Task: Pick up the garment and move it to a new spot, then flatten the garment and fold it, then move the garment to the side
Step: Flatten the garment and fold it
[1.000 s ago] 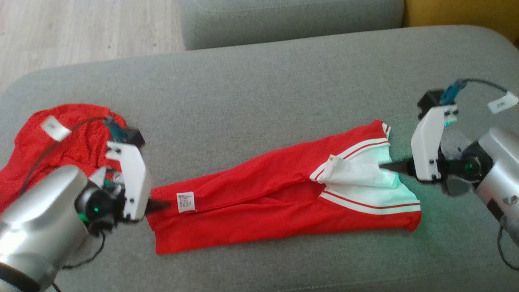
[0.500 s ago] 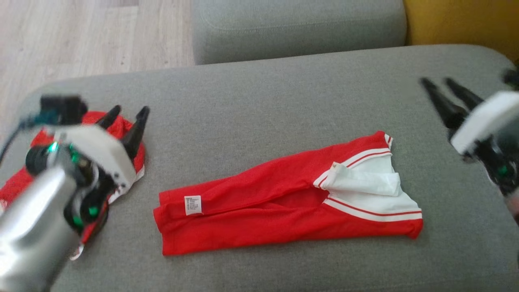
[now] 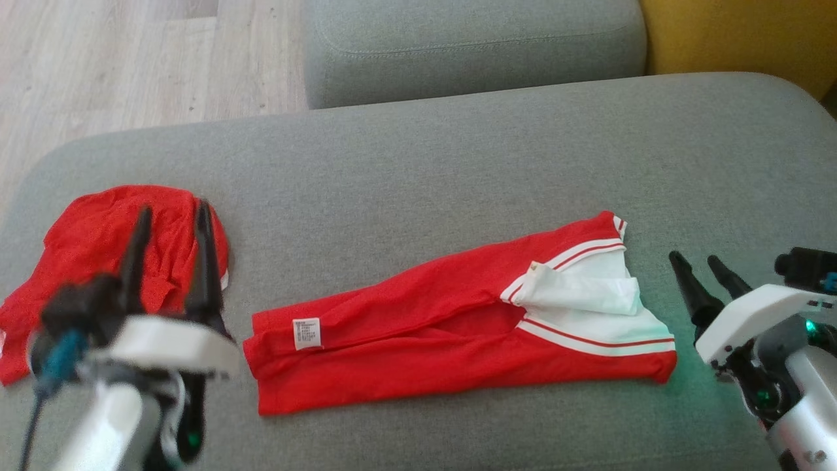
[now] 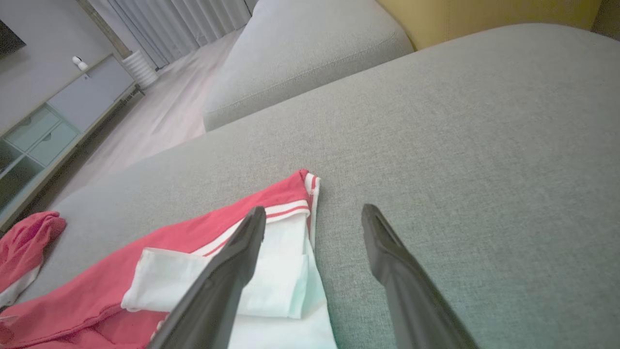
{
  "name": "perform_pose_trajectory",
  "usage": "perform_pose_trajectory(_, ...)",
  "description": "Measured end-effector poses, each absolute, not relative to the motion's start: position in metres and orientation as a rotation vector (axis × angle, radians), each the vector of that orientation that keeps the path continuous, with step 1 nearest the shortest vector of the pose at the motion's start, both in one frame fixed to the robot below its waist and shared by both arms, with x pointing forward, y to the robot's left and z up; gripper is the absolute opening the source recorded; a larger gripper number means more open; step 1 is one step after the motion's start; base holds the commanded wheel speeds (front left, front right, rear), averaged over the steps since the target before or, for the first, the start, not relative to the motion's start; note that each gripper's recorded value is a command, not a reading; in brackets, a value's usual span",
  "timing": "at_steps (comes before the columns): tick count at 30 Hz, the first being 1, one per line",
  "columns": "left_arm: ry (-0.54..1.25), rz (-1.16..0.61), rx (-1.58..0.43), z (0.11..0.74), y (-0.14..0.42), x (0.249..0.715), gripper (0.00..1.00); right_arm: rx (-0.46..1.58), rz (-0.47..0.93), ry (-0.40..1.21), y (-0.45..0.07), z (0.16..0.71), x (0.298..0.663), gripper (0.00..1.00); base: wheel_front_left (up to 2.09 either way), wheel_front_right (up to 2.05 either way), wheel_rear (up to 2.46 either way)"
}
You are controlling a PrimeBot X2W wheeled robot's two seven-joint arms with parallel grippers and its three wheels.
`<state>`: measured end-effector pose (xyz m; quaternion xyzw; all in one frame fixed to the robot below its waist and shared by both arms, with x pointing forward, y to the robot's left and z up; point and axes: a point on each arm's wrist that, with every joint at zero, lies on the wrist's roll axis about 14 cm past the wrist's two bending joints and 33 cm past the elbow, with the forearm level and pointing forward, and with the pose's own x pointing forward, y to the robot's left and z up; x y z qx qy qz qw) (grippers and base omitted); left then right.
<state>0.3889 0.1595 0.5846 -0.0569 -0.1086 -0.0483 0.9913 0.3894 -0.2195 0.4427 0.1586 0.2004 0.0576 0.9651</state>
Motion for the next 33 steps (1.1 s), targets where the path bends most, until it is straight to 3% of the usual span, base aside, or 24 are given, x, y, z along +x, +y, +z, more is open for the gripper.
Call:
perform_pose_trajectory(12, -0.153, -0.08, -0.203, 0.548, 0.158, 0.369, 1.0, 0.254, 0.124, 0.727, -0.197, 0.4, 0.404, 1.0, 0.0, 0.0, 0.0)
perform_pose_trajectory(21, -0.138, -0.031, -0.214, 0.537, 0.175, 0.367, 1.0, 0.254, 0.126, 1.037, -0.183, 0.361, 0.392, 1.0, 0.0, 0.0, 0.0)
perform_pose_trajectory(29, -0.125, -0.016, -0.232, 0.529, 0.177, 0.366, 1.0, 0.341, 0.173, 1.1, -0.158, 0.363, 0.395, 1.0, 0.0, 0.0, 0.0)
perform_pose_trajectory(30, -0.127, -0.013, -0.234, 0.529, 0.177, 0.366, 1.0, 0.344, 0.183, 1.099, -0.154, 0.363, 0.395, 0.88, 0.0, 0.0, 0.0)
perform_pose_trajectory(33, -0.131, -0.005, -0.241, 0.53, 0.179, 0.366, 1.0, 0.33, 0.197, 1.064, -0.15, 0.366, 0.4, 0.0, 0.0, 0.0, 0.0)
